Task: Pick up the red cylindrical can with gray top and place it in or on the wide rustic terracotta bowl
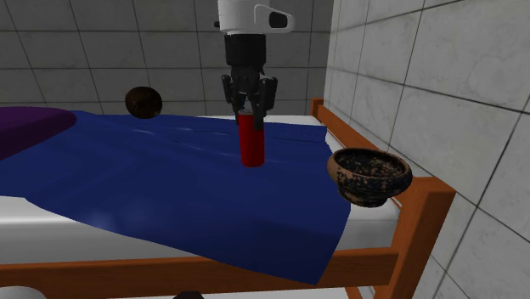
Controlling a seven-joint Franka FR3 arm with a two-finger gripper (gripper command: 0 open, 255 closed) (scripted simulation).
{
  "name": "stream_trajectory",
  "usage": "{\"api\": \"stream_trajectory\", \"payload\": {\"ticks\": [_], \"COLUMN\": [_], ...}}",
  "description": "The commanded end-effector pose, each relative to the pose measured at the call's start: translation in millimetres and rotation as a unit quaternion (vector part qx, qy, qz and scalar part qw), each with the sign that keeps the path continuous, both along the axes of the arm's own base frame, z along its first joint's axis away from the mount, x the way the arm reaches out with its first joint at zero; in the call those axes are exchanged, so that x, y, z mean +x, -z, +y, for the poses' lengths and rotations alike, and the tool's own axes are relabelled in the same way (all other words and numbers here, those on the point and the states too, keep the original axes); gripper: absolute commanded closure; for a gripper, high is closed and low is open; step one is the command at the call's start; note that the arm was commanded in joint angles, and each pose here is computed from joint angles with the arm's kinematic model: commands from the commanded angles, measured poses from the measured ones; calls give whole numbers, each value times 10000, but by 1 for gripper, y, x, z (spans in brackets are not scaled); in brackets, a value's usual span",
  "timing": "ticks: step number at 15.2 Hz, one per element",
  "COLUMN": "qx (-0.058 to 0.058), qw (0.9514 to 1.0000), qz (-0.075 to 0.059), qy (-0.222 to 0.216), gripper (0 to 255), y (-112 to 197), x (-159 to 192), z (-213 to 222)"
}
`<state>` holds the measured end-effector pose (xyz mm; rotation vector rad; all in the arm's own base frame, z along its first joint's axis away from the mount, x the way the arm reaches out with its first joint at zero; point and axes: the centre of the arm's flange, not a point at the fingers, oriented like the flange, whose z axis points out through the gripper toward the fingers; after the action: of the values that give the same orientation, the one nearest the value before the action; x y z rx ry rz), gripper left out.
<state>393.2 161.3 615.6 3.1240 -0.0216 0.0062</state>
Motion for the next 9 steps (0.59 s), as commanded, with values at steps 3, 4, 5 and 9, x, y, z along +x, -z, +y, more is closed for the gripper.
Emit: {"api": "stream_trajectory", "payload": {"ticks": [3, 4, 5, 9], "qx": [-1, -1, -1, -1], "qw": [10000, 10000, 10000, 10000], "qz": [0, 0, 0, 0], "qy": [0, 0, 0, 0], "gripper": [255, 255, 255, 255], "y": [-22, -27, -32, -53], "x": [1, 1, 1, 1], "z": [-1, -1, -1, -1]}}
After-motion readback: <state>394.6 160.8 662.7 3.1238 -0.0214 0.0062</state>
